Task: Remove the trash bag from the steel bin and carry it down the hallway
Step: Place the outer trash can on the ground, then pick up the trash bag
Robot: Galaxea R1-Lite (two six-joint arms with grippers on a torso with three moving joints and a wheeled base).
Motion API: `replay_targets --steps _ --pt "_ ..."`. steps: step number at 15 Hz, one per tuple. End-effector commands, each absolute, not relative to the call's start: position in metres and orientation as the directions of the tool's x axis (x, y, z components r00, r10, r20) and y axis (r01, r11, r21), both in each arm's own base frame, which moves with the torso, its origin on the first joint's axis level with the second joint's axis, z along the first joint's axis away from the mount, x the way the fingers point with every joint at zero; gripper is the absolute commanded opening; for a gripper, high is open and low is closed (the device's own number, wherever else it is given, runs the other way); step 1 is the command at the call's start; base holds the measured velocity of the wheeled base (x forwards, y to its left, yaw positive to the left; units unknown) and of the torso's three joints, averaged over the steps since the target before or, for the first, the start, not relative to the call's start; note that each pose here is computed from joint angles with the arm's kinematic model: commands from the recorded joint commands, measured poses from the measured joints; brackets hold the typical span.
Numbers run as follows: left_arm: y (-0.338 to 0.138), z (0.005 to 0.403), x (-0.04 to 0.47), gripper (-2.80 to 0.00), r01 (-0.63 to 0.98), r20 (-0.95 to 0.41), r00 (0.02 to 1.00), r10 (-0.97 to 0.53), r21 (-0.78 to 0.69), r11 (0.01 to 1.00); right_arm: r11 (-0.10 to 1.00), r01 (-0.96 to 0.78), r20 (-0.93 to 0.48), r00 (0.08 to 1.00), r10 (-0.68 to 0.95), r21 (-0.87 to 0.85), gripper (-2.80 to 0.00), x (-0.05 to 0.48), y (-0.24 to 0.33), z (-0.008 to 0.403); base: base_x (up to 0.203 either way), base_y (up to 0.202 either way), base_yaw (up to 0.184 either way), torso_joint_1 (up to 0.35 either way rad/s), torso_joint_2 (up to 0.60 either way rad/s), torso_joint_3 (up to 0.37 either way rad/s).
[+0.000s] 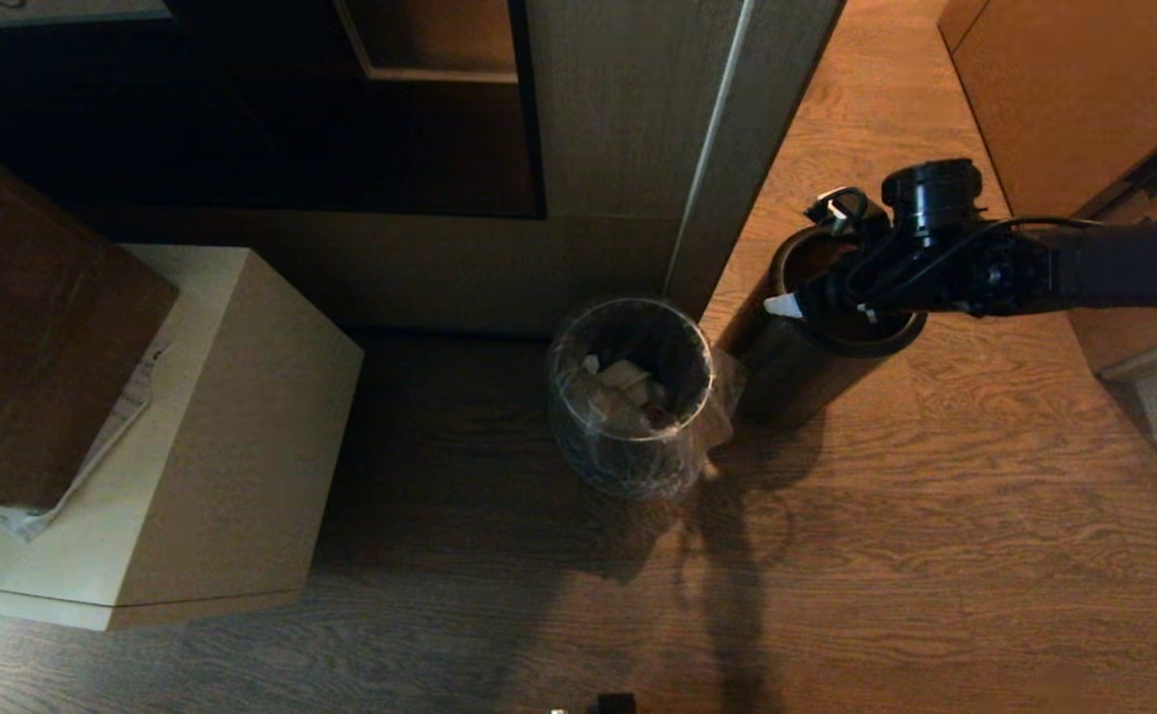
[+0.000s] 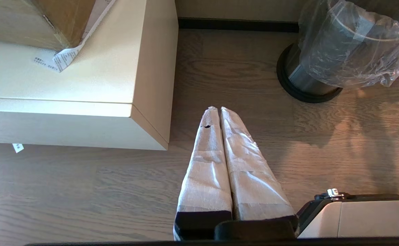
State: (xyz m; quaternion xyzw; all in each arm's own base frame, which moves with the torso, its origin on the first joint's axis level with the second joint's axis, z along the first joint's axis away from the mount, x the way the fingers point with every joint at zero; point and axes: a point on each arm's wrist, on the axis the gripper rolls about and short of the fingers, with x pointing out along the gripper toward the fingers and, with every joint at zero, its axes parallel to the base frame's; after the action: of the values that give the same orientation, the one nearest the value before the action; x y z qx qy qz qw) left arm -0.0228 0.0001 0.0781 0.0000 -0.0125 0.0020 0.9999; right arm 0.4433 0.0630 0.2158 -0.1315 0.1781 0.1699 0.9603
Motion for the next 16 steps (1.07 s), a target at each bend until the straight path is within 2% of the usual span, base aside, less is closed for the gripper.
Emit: replay_targets --steps 1,7,10,16 --pt "0.000 0.075 -0.022 -2.80 -0.005 0.015 1.000 0.005 0.000 1.000 0.897 -0.395 -0.375 0.876 0.303 -0.199 -2.80 0.435 0.068 0.226 0.000 0.000 0.000 0.000 0.00 0.000" --pt "0.000 0.075 -0.022 -2.80 -0.005 0.014 1.000 0.005 0.000 1.000 0.884 -0.432 -0.412 0.849 0.332 -0.178 -2.80 0.403 0.076 0.249 0.000 0.000 0.000 0.000 0.00 0.000" --pt "0.000 0.075 -0.022 -2.80 -0.005 0.014 1.000 0.005 0.000 1.000 0.852 -0.515 -0.522 0.755 0.396 -0.098 -2.80 0.370 0.084 0.245 0.000 0.000 0.000 0.000 0.00 0.000" --pt "0.000 0.075 -0.022 -2.80 -0.005 0.015 1.000 0.005 0.000 1.000 0.724 -0.686 -0.579 0.565 0.588 0.065 -2.80 0.317 0.150 0.235 0.000 0.000 0.000 0.000 0.00 0.000"
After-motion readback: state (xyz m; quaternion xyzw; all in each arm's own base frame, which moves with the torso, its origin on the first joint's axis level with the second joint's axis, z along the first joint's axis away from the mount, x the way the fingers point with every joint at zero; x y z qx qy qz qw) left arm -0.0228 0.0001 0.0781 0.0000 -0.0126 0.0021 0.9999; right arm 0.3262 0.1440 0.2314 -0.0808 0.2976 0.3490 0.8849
